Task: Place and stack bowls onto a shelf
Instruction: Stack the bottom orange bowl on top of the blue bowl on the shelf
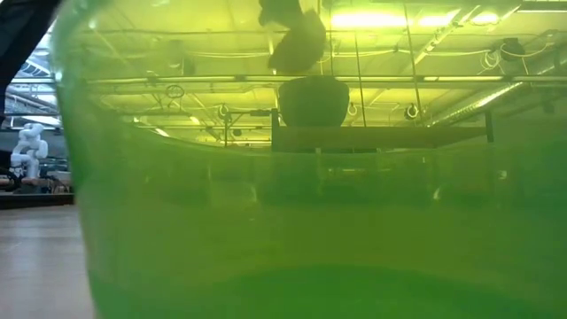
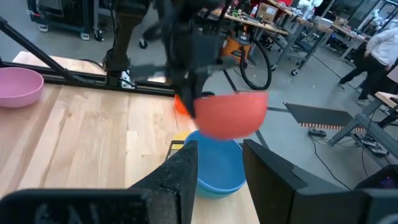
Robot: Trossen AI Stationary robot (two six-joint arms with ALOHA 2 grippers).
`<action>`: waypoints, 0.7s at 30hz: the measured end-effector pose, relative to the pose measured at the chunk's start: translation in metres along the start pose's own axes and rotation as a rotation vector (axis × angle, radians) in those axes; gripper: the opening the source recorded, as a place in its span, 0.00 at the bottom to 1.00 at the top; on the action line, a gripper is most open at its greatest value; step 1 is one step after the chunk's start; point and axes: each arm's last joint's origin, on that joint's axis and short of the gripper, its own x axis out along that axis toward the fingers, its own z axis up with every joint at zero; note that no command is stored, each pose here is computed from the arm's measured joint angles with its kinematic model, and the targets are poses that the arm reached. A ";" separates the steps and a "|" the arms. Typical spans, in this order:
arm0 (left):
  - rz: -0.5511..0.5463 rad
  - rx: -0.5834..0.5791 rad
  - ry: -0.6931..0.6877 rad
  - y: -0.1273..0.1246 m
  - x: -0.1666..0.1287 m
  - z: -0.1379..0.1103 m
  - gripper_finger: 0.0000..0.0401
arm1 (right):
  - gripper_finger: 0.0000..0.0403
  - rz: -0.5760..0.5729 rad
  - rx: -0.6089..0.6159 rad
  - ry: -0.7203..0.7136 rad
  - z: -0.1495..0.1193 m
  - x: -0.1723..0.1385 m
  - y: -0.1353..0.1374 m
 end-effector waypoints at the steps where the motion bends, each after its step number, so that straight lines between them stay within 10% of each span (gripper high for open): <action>1: -0.007 0.003 0.023 -0.002 0.007 -0.002 0.01 | 0.29 0.001 0.000 0.000 0.000 0.000 0.000; 21: -0.071 -0.023 0.126 -0.008 0.036 -0.011 0.10 | 0.29 0.005 0.000 0.004 -0.001 -0.001 0.000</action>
